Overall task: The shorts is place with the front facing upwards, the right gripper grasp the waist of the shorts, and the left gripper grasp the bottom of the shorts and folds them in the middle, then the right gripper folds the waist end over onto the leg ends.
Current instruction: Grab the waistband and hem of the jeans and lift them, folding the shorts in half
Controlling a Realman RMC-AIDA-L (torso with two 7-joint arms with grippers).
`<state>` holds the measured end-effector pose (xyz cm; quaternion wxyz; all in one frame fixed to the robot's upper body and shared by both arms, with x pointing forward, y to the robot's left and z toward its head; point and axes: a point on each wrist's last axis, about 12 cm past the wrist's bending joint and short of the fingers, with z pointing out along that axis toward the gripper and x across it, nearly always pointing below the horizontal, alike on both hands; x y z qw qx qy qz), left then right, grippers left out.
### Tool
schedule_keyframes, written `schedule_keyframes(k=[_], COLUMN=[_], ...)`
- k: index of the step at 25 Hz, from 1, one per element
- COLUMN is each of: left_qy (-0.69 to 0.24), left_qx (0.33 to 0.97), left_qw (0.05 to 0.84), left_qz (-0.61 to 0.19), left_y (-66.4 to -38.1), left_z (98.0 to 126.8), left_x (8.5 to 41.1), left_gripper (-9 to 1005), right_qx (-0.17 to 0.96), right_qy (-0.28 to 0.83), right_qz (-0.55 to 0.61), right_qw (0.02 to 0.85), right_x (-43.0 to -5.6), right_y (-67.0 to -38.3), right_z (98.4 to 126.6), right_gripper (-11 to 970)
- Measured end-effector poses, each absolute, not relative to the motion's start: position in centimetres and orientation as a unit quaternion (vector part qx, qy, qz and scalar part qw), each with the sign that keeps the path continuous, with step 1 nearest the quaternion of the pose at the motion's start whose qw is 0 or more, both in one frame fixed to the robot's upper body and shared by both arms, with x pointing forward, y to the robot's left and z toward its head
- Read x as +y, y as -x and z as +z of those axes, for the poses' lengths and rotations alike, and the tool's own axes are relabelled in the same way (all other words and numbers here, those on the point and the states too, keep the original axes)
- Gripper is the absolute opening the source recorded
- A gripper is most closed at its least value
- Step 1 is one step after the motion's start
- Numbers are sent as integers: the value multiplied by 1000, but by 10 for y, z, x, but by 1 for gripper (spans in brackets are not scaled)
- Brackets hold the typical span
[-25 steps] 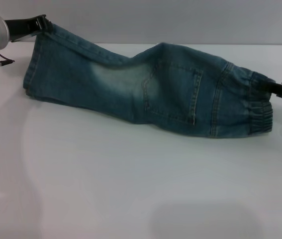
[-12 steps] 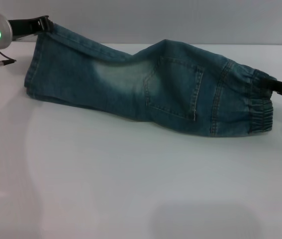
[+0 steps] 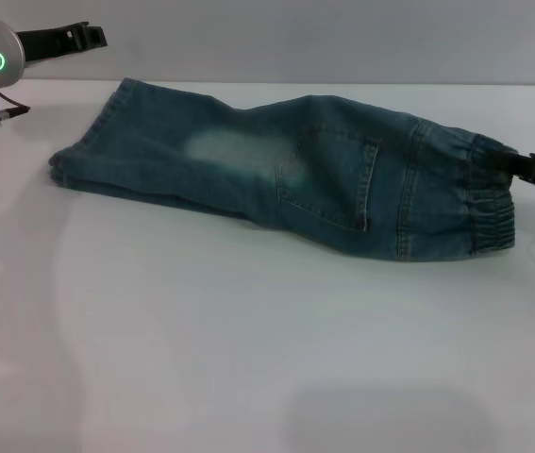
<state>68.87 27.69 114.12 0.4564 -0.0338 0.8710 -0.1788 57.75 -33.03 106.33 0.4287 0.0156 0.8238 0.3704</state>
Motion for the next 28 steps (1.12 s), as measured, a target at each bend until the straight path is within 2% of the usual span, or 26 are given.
schedule_keyframes(k=[4,14,19,25,28], left_qy=[35,38,40,41,40], left_qx=[870,869,868,868,868], left_qw=[459,461,462,462,463], left_qz=[-177,-176,-177,-176,-176], left_y=[-689,-689,-689,-688,-688], left_z=[1141,1140,1140,1139,1139], left_x=[276,274,274,275,275], left_gripper=[455,691,766,781,781], right_qx=[824,826,828,829,829], right_qy=[-16,-25,-48,-51,-55], right_qz=[372,367,361,355,348], right_qw=[428,427,426,430,434], right_x=[-329,-331,-334,-337,-340], right_y=[-577,-578,-582,-583,-583], right_z=[1063,1062,1063,1063,1064], right_gripper=[6,17,23,196,414])
